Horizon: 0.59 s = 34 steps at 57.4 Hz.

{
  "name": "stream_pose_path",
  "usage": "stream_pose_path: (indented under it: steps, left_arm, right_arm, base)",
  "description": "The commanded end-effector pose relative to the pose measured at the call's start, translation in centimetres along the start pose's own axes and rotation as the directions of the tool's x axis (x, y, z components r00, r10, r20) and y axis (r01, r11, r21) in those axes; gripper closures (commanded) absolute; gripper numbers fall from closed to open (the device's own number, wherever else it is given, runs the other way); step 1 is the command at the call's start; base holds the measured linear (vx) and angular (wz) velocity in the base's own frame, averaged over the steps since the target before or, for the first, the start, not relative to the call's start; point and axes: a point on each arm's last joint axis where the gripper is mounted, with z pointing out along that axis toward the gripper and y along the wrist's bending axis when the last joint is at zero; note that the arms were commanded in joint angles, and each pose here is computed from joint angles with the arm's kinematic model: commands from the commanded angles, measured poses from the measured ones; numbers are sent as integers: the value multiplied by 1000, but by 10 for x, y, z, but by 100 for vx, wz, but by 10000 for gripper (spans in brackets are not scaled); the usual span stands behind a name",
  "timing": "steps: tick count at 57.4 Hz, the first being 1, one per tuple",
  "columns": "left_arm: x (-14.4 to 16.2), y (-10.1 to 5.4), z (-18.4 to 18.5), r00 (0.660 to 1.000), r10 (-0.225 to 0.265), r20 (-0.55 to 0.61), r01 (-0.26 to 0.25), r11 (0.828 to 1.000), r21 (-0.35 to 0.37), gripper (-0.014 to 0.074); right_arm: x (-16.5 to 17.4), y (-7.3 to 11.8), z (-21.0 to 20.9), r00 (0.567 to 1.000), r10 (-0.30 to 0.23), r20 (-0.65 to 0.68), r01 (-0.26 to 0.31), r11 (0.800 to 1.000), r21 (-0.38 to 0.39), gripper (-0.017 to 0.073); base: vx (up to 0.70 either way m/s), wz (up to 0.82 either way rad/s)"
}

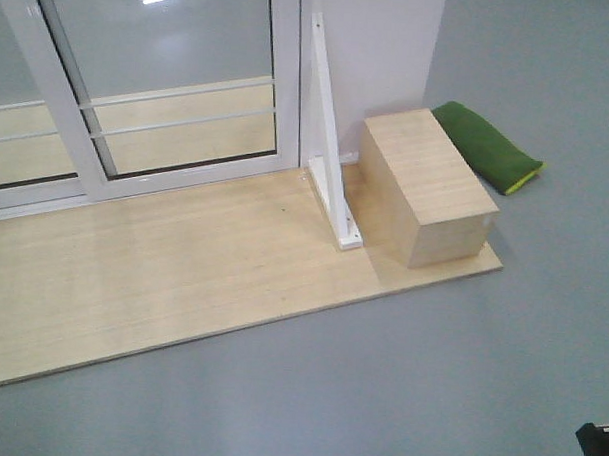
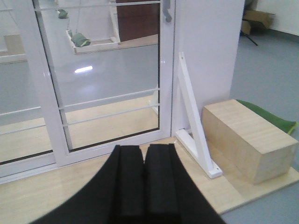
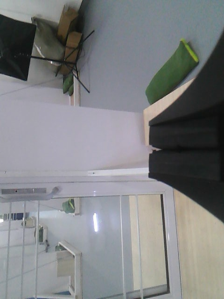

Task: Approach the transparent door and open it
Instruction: 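Drive up to the white-framed glass door on the wooden platform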

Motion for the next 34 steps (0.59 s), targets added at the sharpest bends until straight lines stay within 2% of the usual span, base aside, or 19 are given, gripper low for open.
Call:
stream_pose_path:
  steps: [1,34]
  left_arm:
    - [-5,0,-1,996,-14,84,14,1000,1,591]
    - [-5,0,-1,996,-14,84,14,1000,1,591]
  right_arm:
    - [-7,-1,-1,995,-11,95,11,1000,9,564]
    - [-7,-1,-1,995,-11,95,11,1000,9,564]
  base:
    - [54,37]
    - [51,35]
